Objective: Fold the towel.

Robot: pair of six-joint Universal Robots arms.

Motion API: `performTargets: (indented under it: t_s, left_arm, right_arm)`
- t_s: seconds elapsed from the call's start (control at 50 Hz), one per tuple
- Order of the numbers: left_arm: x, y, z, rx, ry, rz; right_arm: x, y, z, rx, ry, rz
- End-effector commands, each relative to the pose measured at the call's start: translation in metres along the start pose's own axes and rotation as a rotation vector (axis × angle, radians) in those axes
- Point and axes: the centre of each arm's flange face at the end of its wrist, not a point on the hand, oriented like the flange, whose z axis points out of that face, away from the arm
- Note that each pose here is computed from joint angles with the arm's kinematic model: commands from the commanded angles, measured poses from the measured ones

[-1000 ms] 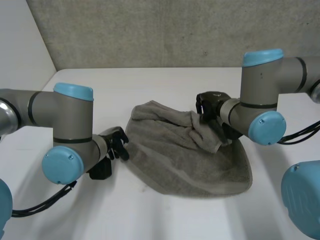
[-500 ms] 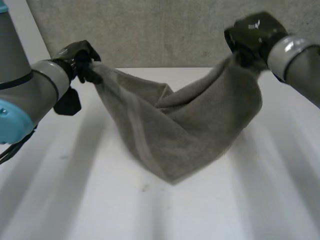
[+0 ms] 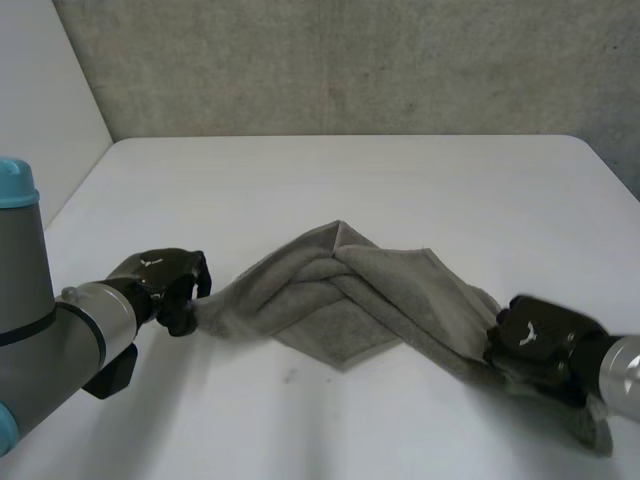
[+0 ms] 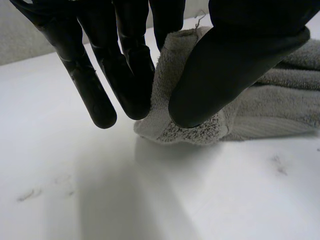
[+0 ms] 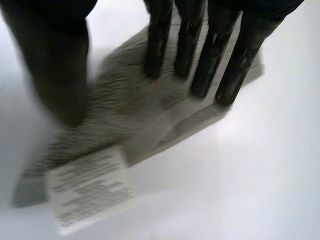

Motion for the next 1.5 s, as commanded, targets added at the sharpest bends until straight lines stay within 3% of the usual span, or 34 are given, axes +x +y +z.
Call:
performTargets:
  t_s: [0.02,0.04,0.16,0.24,0.4,0.56,0.72,1.0,1.12,1.22,1.26,1.28,1.3,1.32,1.36,1.38,1.42,1.5]
  left_arm:
    - [0.000,-0.011,-0.003,0.045,0.000,0.000]
    - [0.000,-0.013,-0.003,0.055,-0.001,0.000]
    - [0.000,-0.020,-0.006,0.103,-0.003,0.003]
    - [0.000,-0.024,-0.006,0.129,-0.003,0.004]
    - [-0.001,-0.028,-0.004,0.147,-0.006,0.004]
    - [-0.002,-0.032,-0.002,0.175,-0.009,0.001]
    - [-0.002,-0.032,-0.002,0.178,-0.008,0.002]
    - [-0.002,-0.033,0.002,0.184,-0.008,0.003]
    - [-0.005,-0.046,0.012,0.236,-0.017,0.004]
    - [-0.007,-0.073,0.028,0.329,-0.025,0.006]
    - [-0.008,-0.087,0.034,0.375,-0.027,0.006]
    - [-0.009,-0.104,0.042,0.427,-0.029,0.005]
    - [-0.009,-0.104,0.042,0.428,-0.029,0.005]
    - [-0.010,-0.123,0.048,0.491,-0.032,0.006]
    - [-0.011,-0.147,0.052,0.577,-0.038,0.004]
    - [-0.012,-0.173,0.053,0.675,-0.046,0.002]
    - [-0.014,-0.198,0.052,0.778,-0.059,-0.003]
    - [-0.017,-0.241,0.040,0.973,-0.096,-0.021]
  right_arm:
    - [0.065,-0.014,-0.006,0.143,0.182,0.327]
    - [0.078,-0.014,-0.003,0.167,0.204,0.435]
    - [0.112,-0.012,0.025,0.210,0.211,0.705]
    - [0.120,-0.017,0.038,0.229,0.188,0.769]
    - [0.123,-0.043,0.105,0.273,0.040,0.943]
    - [0.106,-0.053,0.163,0.273,-0.041,0.949]
    - [0.088,-0.043,0.196,0.245,-0.082,0.974]
    - [0.081,-0.051,0.198,0.252,-0.094,0.949]
    - [0.098,-0.063,0.183,0.311,-0.050,0.914]
    - [0.130,-0.081,0.158,0.411,0.056,0.810]
    - [0.160,-0.091,0.143,0.481,0.230,0.677]
    - [0.160,-0.091,0.143,0.481,0.231,0.677]
    - [0.179,-0.098,0.133,0.516,0.349,0.606]
    - [0.179,-0.098,0.133,0.516,0.350,0.605]
    - [0.219,-0.110,0.110,0.593,0.631,0.474]
    - [0.220,-0.110,0.110,0.594,0.633,0.473]
    - [0.256,-0.124,0.081,0.708,0.891,0.388]
    - [0.275,-0.135,0.056,0.805,1.039,0.351]
